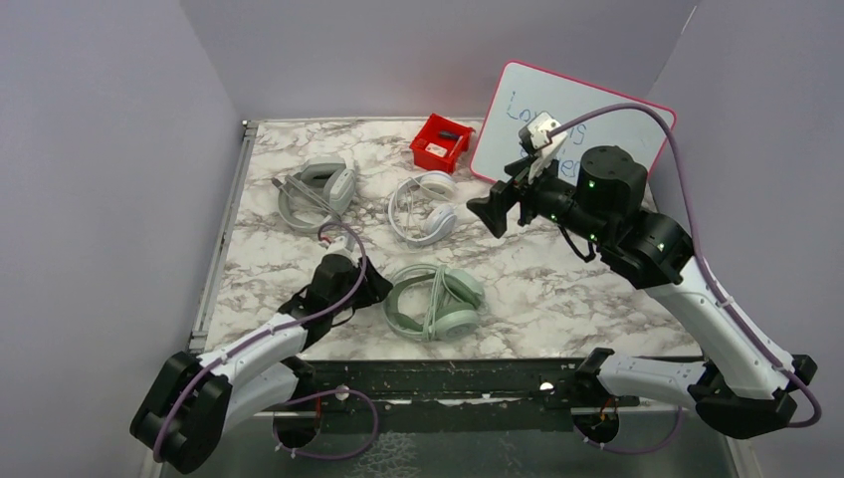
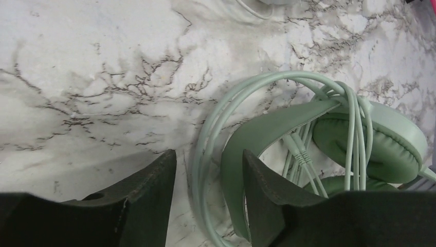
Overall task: Wrap the headphones
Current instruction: Place the headphones at the center of the board, then reset both arms
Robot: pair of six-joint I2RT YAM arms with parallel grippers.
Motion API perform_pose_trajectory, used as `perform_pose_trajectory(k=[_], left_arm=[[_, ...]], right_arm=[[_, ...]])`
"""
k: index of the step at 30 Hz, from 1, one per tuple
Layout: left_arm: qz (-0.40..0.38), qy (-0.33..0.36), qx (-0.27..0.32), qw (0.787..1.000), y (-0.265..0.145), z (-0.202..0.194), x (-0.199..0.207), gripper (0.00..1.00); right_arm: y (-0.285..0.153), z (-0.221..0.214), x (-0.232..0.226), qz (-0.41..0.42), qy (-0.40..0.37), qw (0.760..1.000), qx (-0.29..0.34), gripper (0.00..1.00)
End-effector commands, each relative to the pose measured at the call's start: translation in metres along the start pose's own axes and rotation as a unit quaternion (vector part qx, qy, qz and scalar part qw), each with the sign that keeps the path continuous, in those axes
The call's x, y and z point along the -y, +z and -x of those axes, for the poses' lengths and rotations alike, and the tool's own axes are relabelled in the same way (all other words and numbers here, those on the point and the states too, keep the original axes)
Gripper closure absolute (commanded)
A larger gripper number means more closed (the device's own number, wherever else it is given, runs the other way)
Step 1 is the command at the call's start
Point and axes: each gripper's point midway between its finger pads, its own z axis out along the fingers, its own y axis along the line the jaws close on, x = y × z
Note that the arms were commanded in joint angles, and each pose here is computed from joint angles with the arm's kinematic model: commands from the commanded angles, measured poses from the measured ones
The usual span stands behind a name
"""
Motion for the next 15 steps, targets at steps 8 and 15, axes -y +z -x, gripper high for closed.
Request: perform_pose_trajectory(k=[8,15], left_arm=[[0.099,-0.007,0.054,0.994,-0.049,0.056,0.003,0.08],[0.078,0.101,0.168,0.977,-0.13,0.189,0.094,0.01]], right_arm=[[-0.033,0.032,0.07,-0.207,0.033,0.977,0.046,0.0],[-0.067,0.053,0.083,-0.245,0.031,0.965,0.09,0.0]])
